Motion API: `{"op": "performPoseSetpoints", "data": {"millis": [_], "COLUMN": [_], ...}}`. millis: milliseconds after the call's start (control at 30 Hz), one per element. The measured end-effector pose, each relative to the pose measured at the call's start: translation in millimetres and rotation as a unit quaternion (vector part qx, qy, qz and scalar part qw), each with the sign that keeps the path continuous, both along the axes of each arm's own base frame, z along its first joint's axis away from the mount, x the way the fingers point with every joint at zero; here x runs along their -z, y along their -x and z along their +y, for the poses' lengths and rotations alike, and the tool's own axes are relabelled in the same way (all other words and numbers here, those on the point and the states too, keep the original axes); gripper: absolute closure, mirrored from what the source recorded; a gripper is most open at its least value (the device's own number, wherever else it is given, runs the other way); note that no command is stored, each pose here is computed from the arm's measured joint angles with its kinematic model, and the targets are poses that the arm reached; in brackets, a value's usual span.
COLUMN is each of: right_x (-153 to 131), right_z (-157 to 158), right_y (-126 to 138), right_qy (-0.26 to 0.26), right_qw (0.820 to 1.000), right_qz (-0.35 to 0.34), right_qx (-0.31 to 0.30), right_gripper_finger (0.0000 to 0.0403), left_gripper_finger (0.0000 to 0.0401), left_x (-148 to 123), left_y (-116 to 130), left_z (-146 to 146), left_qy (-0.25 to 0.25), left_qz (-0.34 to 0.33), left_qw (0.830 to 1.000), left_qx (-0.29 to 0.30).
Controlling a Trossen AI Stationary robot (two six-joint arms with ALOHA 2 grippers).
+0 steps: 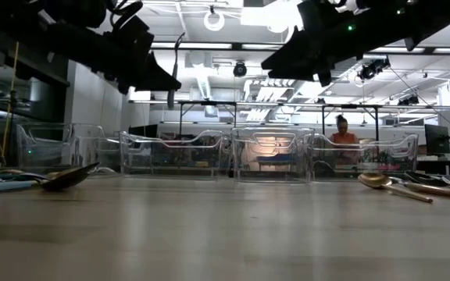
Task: Sort silverware by color (type)
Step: Put the blue spoon into the middle left transparent bin
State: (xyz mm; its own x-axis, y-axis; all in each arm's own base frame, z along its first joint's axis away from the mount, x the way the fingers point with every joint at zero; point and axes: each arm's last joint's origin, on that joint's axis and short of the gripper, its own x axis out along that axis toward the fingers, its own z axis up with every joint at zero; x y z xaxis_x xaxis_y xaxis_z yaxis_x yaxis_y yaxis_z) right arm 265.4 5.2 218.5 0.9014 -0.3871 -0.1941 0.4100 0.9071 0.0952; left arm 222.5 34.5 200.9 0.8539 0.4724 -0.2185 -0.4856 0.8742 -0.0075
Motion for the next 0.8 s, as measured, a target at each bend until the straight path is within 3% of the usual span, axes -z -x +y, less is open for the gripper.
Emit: {"op": "performPoseSetpoints", "data": {"millis": [300,433,633,800], "right_x": [-5.5,-6.1,-8.1,-8.0], "right_z": [-13.4,-18.0,-20.6,-20.6], "right_y": [-0.9,-0.9,-1.0,-0.9], "right_qy": [0.008,0.009,0.008,0.009], "right_qw": [0.999,0.999,0.999,0.999], "right_qz": [-0.026,-0.029,-0.039,-0.039], "right_qx": [0.024,0.032,0.037,0.037], "right_gripper_finger": [0.0253,0.0253,0.0253,0.0253], "left_gripper_finger": [0.0368,0.0368,0.0368,0.0368], "left_x": [-15.0,-33.4,-70.1,-90.2], "left_y": [-5.4,-19.7,-45.8,-54.2], "left_z": [13.2,35.5,74.2,106.2], "left_qy": [0.008,0.019,-0.022,-0.006], "left_qz": [0.001,0.093,0.199,0.306], "left_qw": [0.999,0.992,0.974,0.945], "left_qx": [-0.047,-0.082,-0.106,-0.112]}}
